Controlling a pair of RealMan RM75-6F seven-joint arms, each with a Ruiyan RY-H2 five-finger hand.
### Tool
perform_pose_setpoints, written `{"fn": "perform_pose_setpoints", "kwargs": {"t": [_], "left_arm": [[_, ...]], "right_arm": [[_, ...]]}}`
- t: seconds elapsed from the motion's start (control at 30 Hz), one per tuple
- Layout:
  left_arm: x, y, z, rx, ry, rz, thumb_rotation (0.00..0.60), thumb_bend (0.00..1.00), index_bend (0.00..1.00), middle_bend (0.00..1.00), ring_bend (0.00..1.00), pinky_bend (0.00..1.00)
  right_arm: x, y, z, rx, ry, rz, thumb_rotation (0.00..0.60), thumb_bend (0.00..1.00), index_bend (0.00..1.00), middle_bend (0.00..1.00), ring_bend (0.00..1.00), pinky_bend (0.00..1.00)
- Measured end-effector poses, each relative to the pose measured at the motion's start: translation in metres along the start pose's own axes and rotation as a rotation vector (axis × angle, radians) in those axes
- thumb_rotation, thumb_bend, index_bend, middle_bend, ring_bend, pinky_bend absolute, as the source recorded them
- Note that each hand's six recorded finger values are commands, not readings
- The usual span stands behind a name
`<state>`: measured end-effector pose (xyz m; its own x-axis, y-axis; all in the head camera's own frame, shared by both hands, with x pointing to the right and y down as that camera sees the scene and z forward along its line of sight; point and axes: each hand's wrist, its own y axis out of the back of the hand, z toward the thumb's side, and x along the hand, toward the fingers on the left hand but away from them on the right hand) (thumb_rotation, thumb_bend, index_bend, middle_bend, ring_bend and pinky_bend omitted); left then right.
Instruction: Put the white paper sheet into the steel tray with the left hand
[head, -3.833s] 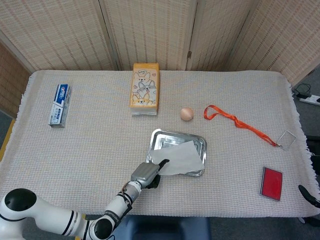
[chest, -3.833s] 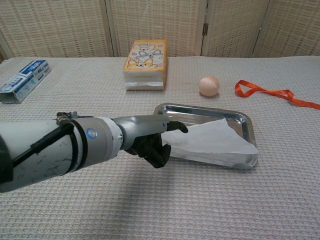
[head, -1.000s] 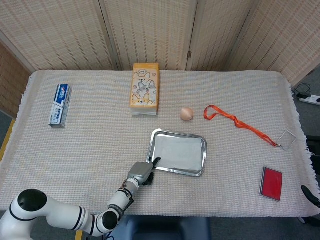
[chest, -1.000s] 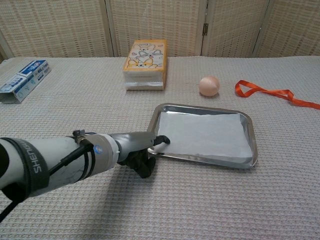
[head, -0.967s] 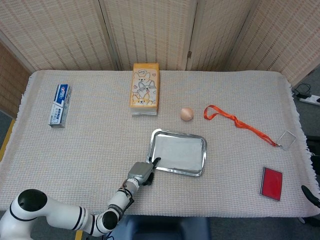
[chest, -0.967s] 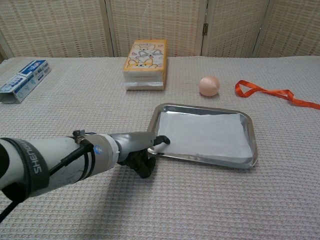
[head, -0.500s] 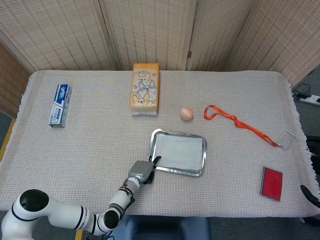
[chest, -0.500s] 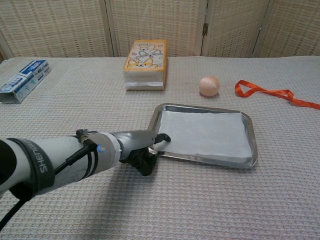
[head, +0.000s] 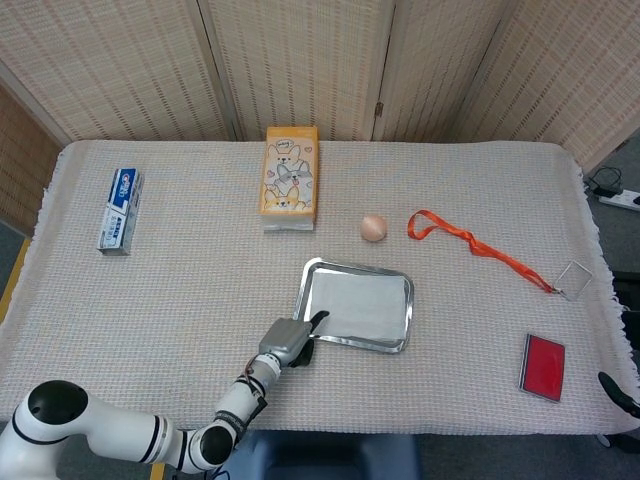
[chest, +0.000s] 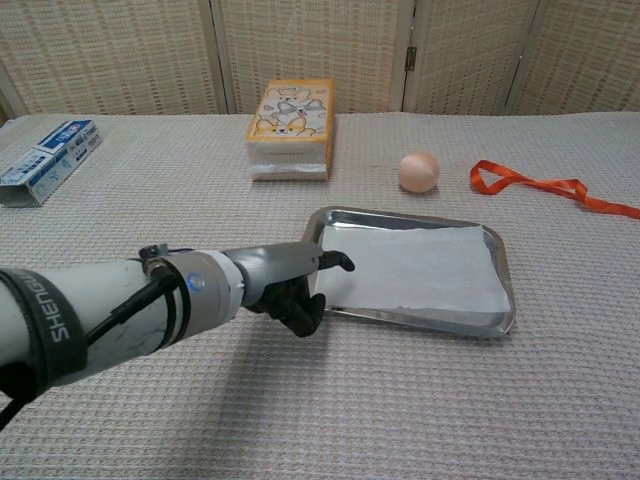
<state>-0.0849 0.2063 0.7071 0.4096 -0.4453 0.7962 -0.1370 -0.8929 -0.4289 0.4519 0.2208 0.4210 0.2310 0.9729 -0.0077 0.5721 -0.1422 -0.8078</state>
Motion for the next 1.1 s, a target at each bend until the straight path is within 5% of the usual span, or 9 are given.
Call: {"fn": "perform_pose_setpoints", "kwargs": {"t": [0.33, 0.43, 0.53, 0.57, 0.63, 0.73, 0.8, 1.1], "left_arm": [[-0.024, 0.029, 0.013, 0.025, -0.103, 0.128, 0.6, 0.62, 0.0, 1.0, 0.99, 1.0], [-0.041, 0.041, 0.008, 0.05, -0.136, 0.194, 0.6, 0.6, 0.0, 0.99, 0.89, 1.0], [-0.062, 0.051, -0.005, 0.06, -0.17, 0.27, 0.6, 0.57, 0.0, 0.87, 0.75, 0.95], [-0.069, 0.053, -0.01, 0.062, -0.178, 0.293, 0.6, 0.54, 0.0, 0.76, 0.66, 0.87], [-0.088, 0.057, -0.028, 0.073, -0.192, 0.344, 0.6, 0.46, 0.0, 0.44, 0.34, 0.55], [-0.124, 0.058, -0.068, 0.128, -0.164, 0.404, 0.6, 0.37, 0.0, 0.13, 0.07, 0.24], [-0.148, 0.059, -0.099, 0.172, -0.108, 0.442, 0.6, 0.35, 0.0, 0.06, 0.01, 0.12], [-0.252, 0.067, -0.196, 0.244, 0.143, 0.701, 0.6, 0.34, 0.0, 0.02, 0.0, 0.01]], "right_arm": [[0.0, -0.003, -0.001, 0.0, 0.0, 0.016, 0.6, 0.31, 0.0, 0.0, 0.0, 0.0], [0.0, -0.006, -0.001, 0.003, -0.003, 0.027, 0.6, 0.31, 0.0, 0.0, 0.0, 0.0], [0.0, -0.01, -0.001, 0.009, -0.005, 0.04, 0.6, 0.31, 0.0, 0.0, 0.0, 0.0], [0.0, -0.011, 0.0, 0.011, -0.004, 0.044, 0.6, 0.31, 0.0, 0.0, 0.0, 0.0], [-0.001, -0.015, 0.0, 0.017, -0.003, 0.057, 0.6, 0.31, 0.0, 0.0, 0.0, 0.0], [-0.002, -0.023, 0.0, 0.028, -0.005, 0.081, 0.6, 0.31, 0.0, 0.0, 0.0, 0.0], [-0.003, -0.03, -0.001, 0.036, -0.01, 0.099, 0.6, 0.31, 0.0, 0.0, 0.0, 0.0], [-0.006, -0.069, -0.003, 0.109, -0.018, 0.195, 0.6, 0.31, 0.0, 0.0, 0.0, 0.0]]}}
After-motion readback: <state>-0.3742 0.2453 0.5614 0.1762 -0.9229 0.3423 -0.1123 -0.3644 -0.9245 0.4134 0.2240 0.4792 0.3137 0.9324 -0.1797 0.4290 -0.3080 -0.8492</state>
